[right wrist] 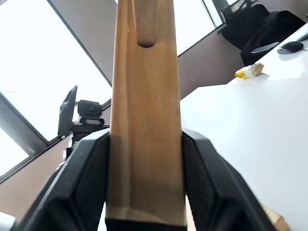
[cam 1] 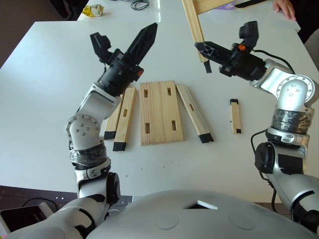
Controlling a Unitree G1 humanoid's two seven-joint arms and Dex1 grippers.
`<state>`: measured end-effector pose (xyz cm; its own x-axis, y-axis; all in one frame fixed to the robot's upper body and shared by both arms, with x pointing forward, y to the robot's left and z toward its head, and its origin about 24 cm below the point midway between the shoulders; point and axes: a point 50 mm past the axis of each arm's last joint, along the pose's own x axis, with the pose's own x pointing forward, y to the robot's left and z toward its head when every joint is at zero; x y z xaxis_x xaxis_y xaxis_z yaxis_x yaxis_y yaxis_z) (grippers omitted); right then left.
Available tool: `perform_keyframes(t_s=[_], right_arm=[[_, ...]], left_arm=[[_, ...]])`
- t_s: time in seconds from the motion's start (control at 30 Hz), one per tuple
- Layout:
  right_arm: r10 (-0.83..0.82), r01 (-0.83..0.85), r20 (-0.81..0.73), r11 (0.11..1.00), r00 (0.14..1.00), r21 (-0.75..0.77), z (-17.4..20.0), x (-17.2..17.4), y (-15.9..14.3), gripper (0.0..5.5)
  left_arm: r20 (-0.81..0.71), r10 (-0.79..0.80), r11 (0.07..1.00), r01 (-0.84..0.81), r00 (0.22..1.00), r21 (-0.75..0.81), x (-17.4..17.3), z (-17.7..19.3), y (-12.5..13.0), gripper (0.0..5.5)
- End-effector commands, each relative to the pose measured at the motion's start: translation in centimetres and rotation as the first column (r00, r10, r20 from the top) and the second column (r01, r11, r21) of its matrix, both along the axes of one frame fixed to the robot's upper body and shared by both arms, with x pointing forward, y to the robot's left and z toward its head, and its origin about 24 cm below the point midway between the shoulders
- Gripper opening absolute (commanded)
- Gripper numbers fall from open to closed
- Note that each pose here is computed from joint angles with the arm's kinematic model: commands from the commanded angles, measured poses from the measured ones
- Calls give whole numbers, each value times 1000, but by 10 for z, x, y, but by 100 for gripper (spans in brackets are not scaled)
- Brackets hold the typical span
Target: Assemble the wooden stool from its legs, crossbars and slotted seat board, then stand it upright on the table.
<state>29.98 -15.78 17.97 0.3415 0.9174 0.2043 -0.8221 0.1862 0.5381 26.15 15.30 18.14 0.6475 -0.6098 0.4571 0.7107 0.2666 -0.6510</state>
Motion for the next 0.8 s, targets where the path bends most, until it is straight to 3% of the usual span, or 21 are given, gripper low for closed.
perform_keyframes(t_s=[0.03,0.23,0.5,0.8], right_arm=[[110,-111,92,994,990,2,15,-17,-7,206],[256,-245,151,965,955,-90,12,-25,3,206],[413,-380,192,906,890,-186,9,-31,8,206],[474,-427,175,869,863,-248,4,-34,-1,206]], left_arm=[[66,-136,990,133,989,48,-9,16,6,393],[137,-296,949,274,945,157,-17,27,-2,393],[159,-383,909,341,910,238,-13,33,-4,393],[209,-471,871,414,857,264,-23,41,-7,393]])
